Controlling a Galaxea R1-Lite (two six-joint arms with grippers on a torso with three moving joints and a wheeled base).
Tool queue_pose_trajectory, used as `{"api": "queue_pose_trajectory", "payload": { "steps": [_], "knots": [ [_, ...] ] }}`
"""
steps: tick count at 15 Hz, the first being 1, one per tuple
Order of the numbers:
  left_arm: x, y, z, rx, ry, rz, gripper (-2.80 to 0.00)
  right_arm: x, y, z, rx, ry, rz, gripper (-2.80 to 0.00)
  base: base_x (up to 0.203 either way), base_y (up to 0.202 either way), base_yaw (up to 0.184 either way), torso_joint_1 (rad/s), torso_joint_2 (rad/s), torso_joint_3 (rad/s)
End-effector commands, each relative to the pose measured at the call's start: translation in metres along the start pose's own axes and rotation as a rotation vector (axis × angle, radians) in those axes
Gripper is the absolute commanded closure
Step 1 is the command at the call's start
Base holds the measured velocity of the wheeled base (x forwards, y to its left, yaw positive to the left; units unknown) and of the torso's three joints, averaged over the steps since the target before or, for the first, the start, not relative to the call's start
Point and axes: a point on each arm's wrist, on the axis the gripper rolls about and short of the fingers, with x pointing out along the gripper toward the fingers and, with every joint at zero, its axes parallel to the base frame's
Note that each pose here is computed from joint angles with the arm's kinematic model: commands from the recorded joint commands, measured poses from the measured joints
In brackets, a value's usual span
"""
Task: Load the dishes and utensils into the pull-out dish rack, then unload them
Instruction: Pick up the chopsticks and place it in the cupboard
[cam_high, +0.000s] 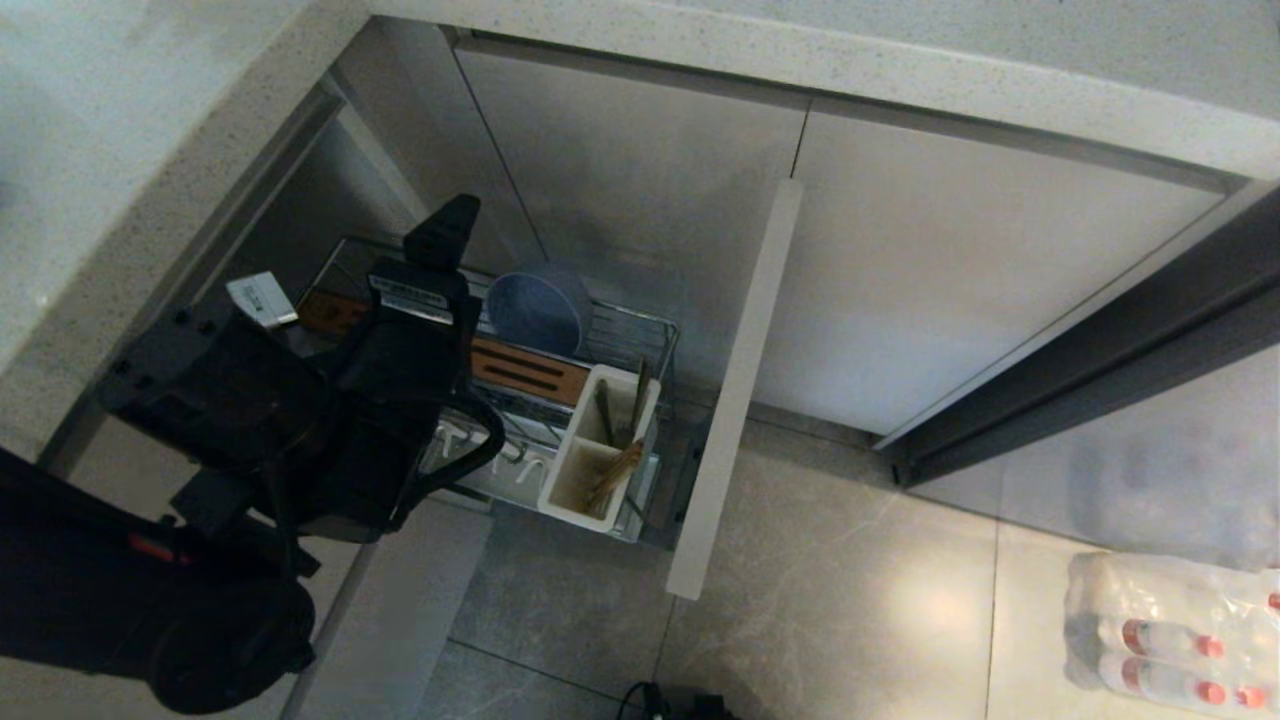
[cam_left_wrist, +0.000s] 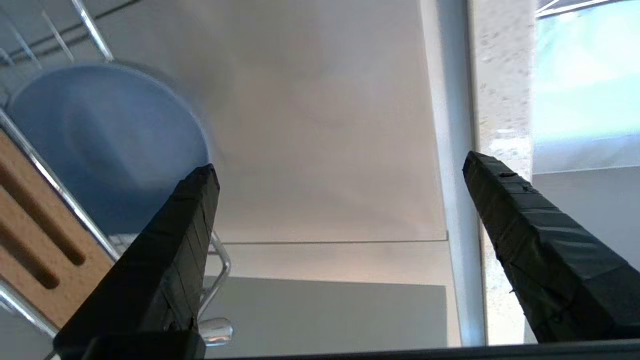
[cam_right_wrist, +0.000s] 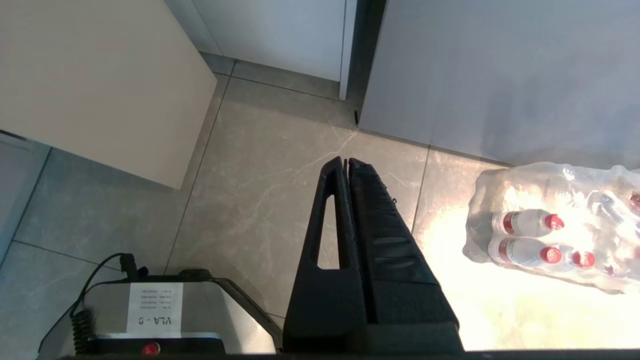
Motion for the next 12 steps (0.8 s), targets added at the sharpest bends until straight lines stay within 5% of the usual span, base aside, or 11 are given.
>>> {"api": "queue_pose_trajectory", "payload": {
  "steps": [1, 2, 8, 12],
  "knots": [
    [-0.003, -0.008, 0.007, -0.008, -0.018, -0.025, -2.80, 0.000, 0.000, 0.000, 0.000, 0.001, 0.000, 0.00, 0.000, 0.000, 0.000, 0.000, 0.00, 0.000],
    [-0.005, -0.013, 0.011, -0.001, -0.025, -0.041, 0.00, 0.000, 0.000, 0.000, 0.000, 0.000, 0.000, 0.00, 0.000, 0.000, 0.000, 0.000, 0.00, 0.000],
    [-0.018, -0.042, 0.034, 0.143, 0.040, -0.111, 0.00, 0.000, 0.000, 0.000, 0.000, 0.001, 0.000, 0.00, 0.000, 0.000, 0.000, 0.000, 0.00, 0.000],
    [-0.039, -0.085, 0.064, 0.265, 0.138, -0.430, 0.00, 0.000, 0.000, 0.000, 0.000, 0.001, 0.000, 0.00, 0.000, 0.000, 0.000, 0.000, 0.00, 0.000]
  ]
}}
